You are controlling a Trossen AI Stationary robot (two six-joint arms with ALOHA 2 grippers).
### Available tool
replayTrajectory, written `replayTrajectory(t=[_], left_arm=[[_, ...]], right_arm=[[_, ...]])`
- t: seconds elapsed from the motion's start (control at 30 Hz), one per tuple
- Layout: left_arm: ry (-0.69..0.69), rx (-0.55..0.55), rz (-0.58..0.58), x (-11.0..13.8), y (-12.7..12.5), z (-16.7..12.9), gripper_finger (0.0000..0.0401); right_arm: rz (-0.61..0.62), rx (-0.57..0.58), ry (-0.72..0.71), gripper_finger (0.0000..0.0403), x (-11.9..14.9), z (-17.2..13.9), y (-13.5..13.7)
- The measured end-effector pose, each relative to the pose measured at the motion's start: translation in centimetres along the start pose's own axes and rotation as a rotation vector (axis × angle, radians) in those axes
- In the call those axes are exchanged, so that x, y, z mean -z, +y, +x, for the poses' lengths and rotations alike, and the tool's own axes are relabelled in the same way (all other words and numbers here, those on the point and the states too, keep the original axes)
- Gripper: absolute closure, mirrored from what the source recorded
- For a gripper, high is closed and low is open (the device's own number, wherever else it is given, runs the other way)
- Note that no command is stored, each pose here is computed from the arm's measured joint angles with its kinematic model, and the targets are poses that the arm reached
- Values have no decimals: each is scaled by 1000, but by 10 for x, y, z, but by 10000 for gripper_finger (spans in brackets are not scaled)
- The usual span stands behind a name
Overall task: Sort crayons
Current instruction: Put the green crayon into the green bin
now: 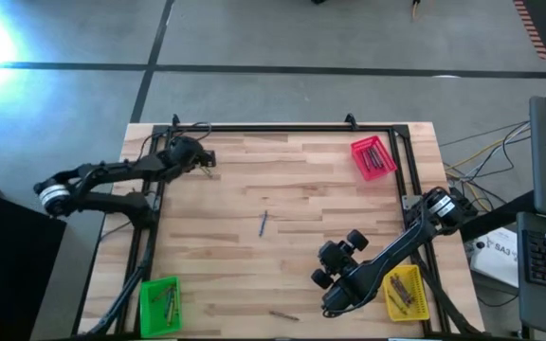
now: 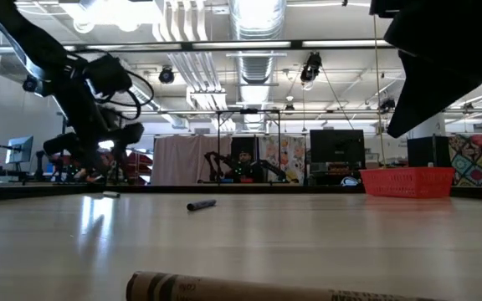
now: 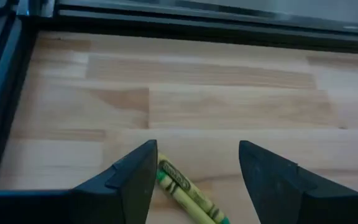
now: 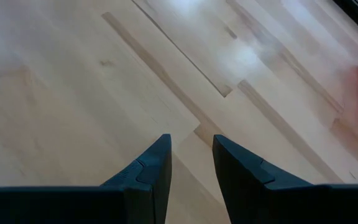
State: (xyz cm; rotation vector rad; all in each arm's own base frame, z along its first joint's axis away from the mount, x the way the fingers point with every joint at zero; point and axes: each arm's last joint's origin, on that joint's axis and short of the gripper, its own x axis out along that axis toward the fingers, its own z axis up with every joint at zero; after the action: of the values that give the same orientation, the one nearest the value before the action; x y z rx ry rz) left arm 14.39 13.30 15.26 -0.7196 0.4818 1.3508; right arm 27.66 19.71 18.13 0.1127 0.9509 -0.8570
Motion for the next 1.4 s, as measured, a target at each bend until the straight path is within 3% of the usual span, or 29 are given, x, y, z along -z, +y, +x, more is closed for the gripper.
replayTrajectory(t=[0.2,0.4,0.67,0.83,1.13,1.4], left_arm=[[103,-27,36,1,-15,20,192],[256,-184,79,8,-22,40,192],[297,-227,194,6,-32,53,199],[301,-203,256,2,-41,56,244],[322,-184,362,6,-44,61,387],[302,-141,420,7,-54,50,383]], right_arm=[[-5,4,3,292,1,1,-1],[-12,9,16,292,2,1,-1],[-29,16,28,292,2,1,-2],[-31,19,28,292,2,2,-3],[-42,23,29,292,3,3,-3],[-47,22,29,292,3,3,-3]])
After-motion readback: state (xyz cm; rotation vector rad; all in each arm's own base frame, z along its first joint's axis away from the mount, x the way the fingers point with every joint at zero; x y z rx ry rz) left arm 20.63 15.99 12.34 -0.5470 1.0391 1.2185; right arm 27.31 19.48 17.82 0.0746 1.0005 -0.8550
